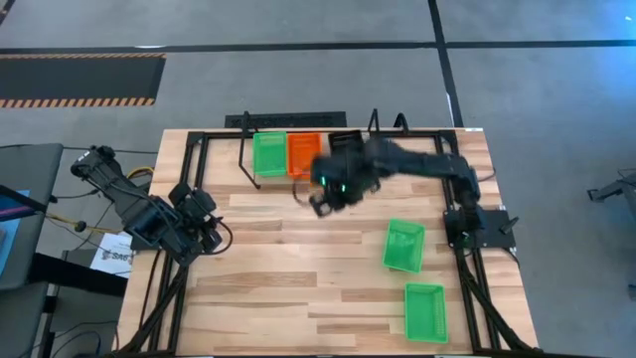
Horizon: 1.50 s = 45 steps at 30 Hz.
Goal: Stack baskets on shelf by color
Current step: Stack the bottom green bin on top of the green bin on the shelf
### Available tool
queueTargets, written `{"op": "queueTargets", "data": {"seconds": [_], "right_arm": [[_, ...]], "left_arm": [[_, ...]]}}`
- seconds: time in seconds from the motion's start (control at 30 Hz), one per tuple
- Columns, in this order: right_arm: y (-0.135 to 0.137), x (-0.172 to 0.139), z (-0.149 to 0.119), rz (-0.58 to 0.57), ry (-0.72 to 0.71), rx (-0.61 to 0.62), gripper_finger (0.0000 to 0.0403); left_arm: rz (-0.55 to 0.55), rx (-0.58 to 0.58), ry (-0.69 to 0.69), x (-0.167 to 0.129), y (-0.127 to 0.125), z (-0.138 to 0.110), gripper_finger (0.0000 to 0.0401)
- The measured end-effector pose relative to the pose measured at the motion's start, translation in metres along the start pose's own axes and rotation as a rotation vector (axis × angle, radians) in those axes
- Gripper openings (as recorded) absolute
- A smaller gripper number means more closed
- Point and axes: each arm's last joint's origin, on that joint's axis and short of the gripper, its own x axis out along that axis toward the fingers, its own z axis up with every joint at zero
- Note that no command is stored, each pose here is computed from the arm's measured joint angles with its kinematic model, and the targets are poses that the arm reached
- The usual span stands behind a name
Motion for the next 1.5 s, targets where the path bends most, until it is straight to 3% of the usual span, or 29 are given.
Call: {"op": "queueTargets", "data": {"seconds": [0.3, 0.57, 0.83, 1.0, 1.1, 1.23, 1.5], "right_arm": [[0.040, 0.026, -0.118, -0.112, 0.024, 0.135, 0.0101], [0.034, 0.066, -0.185, -0.301, 0.031, 0.360, 0.0103], [0.024, 0.083, -0.232, -0.431, 0.163, 0.536, 0.0154], [0.024, 0.088, -0.262, -0.408, 0.161, 0.638, 0.0198], [0.022, 0.095, -0.277, -0.419, 0.207, 0.637, 0.0211], [0.016, 0.112, -0.285, -0.451, 0.266, 0.646, 0.0213], [0.005, 0.129, -0.284, -0.516, 0.254, 0.660, 0.0209]], "left_arm": [[-0.001, 0.073, -0.003, 0.000, 0.000, 0.000, 0.0146], [-0.004, 0.109, 0.000, 0.000, -0.001, 0.000, 0.0146], [-0.005, 0.108, 0.001, 0.000, -0.001, 0.000, 0.0146], [-0.006, 0.116, 0.001, 0.000, -0.001, 0.000, 0.0146], [-0.006, 0.118, 0.001, 0.000, -0.001, 0.000, 0.0146], [-0.006, 0.119, 0.001, 0.000, -0.001, 0.000, 0.0146], [-0.010, 0.132, 0.010, 0.000, -0.001, 0.000, 0.0146]]}}
